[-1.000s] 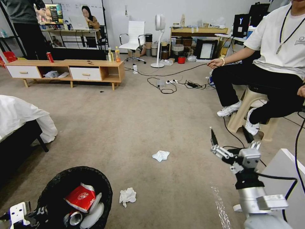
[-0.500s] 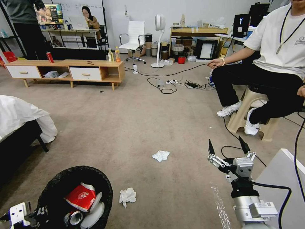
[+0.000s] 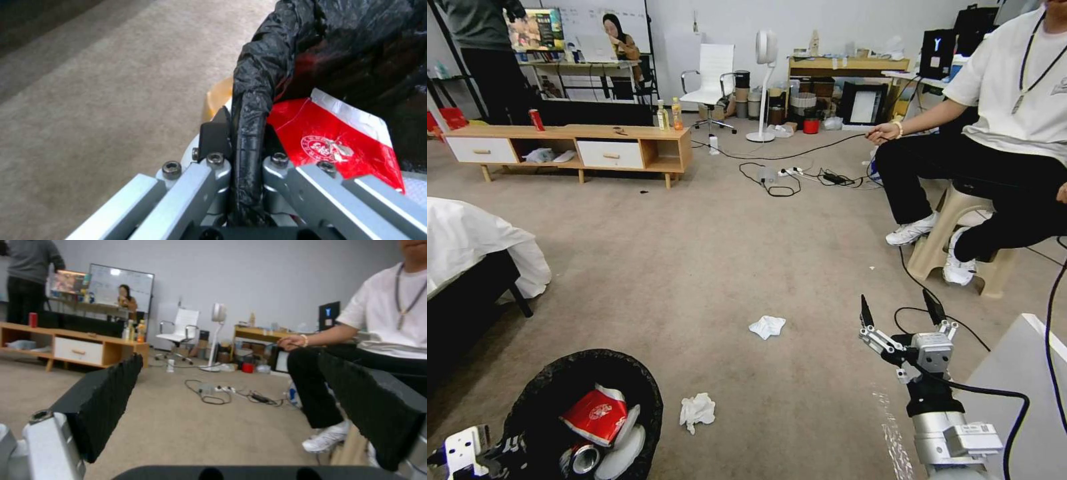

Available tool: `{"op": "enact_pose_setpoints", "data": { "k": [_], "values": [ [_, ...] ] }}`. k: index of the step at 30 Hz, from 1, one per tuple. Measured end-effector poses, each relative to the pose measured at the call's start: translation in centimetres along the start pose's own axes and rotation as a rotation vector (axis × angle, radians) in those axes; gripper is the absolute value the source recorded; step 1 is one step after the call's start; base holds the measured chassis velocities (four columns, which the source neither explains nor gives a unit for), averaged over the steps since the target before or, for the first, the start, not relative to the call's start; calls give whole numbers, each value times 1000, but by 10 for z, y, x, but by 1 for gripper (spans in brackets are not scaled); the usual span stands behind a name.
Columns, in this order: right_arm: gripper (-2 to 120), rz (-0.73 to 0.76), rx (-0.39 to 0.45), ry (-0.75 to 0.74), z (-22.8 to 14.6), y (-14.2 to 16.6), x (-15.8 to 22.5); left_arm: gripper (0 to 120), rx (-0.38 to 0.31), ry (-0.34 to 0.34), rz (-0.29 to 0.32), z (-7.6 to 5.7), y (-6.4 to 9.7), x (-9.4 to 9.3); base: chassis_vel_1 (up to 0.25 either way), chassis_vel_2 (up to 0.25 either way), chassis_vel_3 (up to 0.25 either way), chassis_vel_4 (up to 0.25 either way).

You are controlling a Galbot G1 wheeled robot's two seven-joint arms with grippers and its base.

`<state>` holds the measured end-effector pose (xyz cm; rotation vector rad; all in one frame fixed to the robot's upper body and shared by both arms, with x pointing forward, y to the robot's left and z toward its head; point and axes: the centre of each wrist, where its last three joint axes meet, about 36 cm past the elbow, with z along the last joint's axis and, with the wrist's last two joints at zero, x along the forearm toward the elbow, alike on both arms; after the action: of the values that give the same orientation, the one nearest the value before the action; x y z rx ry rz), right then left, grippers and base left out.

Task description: Pick up the trash bin and place the garbage on the floor into it.

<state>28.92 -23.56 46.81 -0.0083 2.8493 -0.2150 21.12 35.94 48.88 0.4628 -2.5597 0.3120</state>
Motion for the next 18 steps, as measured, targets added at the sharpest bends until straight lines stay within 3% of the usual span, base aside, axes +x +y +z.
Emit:
{"op": "enact_pose_setpoints", "data": {
  "k": [18],
  "values": [
    [100, -10, -8, -5, 3, 1, -5, 3, -4, 0, -14, -1, 4, 4, 50, 53, 58, 60]
  ]
}}
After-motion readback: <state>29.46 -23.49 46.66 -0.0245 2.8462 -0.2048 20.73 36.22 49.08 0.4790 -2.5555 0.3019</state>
